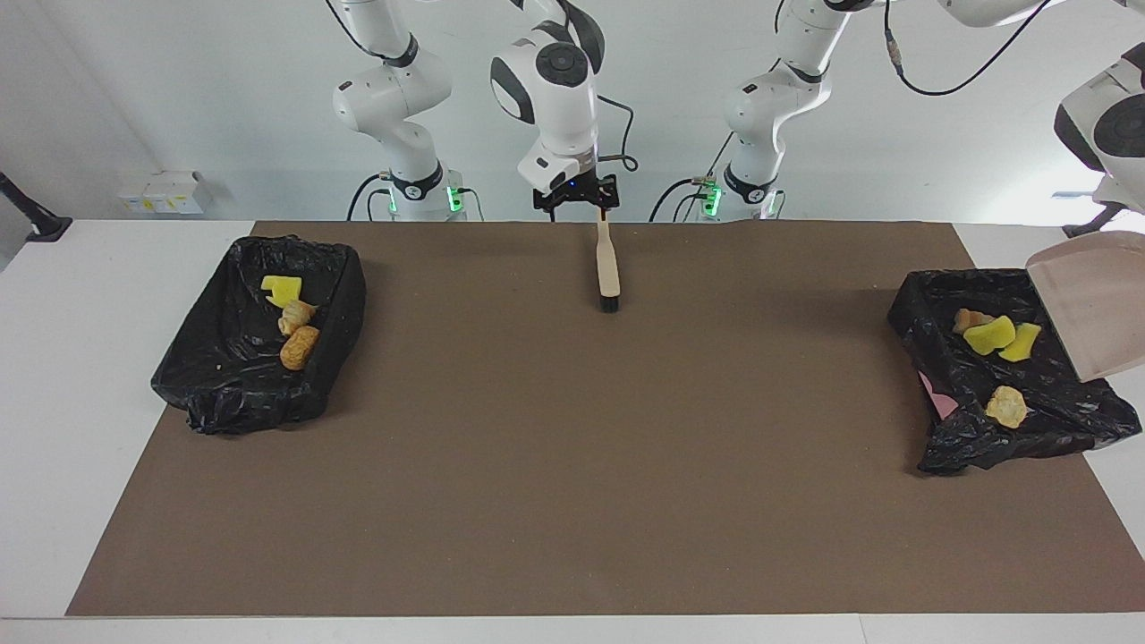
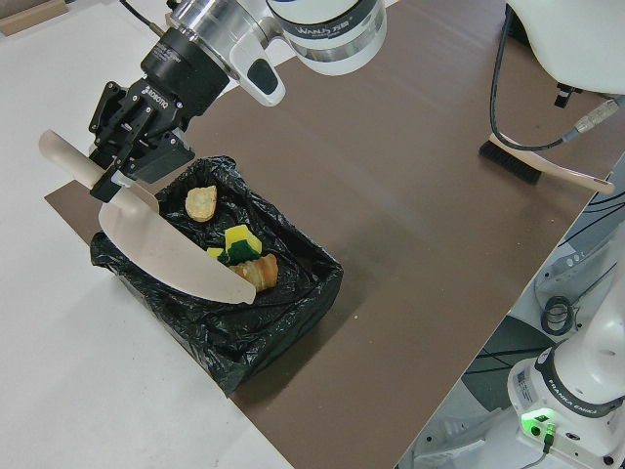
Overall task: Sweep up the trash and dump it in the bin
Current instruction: 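Tip the dustpan over the black trash bag with the left gripper, then bring the emptied dustpan back toward the table center with the left gripper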
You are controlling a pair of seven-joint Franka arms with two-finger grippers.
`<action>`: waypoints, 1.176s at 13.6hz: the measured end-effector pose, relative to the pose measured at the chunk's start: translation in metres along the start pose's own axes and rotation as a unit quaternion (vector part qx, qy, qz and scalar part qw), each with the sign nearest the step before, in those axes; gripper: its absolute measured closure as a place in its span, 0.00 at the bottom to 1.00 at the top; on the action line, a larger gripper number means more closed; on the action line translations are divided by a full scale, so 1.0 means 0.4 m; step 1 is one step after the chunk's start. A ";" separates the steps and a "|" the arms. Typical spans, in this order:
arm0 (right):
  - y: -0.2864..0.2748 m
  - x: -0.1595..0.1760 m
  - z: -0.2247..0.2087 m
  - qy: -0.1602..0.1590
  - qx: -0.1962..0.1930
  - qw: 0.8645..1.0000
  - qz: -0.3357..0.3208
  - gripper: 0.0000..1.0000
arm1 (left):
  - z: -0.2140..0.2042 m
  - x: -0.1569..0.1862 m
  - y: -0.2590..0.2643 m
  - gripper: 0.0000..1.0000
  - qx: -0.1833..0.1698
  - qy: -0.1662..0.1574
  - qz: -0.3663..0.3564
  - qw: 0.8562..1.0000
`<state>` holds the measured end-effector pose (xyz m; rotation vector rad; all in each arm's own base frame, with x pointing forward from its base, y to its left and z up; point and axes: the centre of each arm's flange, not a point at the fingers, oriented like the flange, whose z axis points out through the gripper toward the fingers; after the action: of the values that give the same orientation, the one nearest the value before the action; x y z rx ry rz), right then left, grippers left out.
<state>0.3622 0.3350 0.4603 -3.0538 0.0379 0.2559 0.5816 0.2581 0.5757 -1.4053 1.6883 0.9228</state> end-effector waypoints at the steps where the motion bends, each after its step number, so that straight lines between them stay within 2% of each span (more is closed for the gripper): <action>1: 0.039 0.023 -0.041 0.012 -0.004 1.000 -0.009 0.00 | -0.015 0.001 -0.008 0.69 0.002 -0.018 -0.010 1.000; 3: 0.123 0.081 -0.128 0.036 -0.008 0.999 -0.027 0.00 | -0.052 -0.002 -0.016 0.69 0.010 -0.033 -0.031 0.999; 5: 0.214 0.141 -0.230 0.050 -0.001 0.998 -0.035 0.00 | -0.092 -0.010 -0.020 0.69 0.021 -0.035 -0.053 0.998; 6: 0.261 0.166 -0.282 0.057 0.003 0.998 -0.032 0.00 | -0.119 -0.006 -0.025 0.69 0.026 -0.026 -0.073 0.997; 8: 0.344 0.206 -0.371 0.075 0.006 0.997 -0.020 0.00 | -0.174 0.025 -0.038 0.69 0.018 0.016 -0.130 0.991; 10: 0.405 0.247 -0.436 0.090 -0.017 0.996 -0.020 0.00 | -0.230 0.067 -0.054 0.69 0.004 0.043 -0.193 0.980; 11: 0.419 0.267 -0.464 0.094 -0.035 0.995 -0.022 0.00 | -0.256 0.088 -0.061 0.69 -0.003 0.056 -0.229 0.972; 13: 0.423 0.312 -0.506 0.093 -0.061 0.994 -0.021 0.00 | -0.294 0.137 -0.069 0.69 -0.033 0.112 -0.309 0.944; 15: 0.447 0.366 -0.521 0.090 -0.067 0.994 -0.010 0.00 | -0.304 0.178 -0.063 0.69 -0.087 0.187 -0.381 0.901; 16: 0.471 0.389 -0.526 0.089 -0.065 0.994 0.000 0.00 | -0.306 0.194 -0.058 0.69 -0.116 0.214 -0.411 0.879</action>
<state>0.5447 0.1280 0.6271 -3.1975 0.0330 -0.0155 0.5834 0.1119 0.5628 -2.3501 1.0540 0.3309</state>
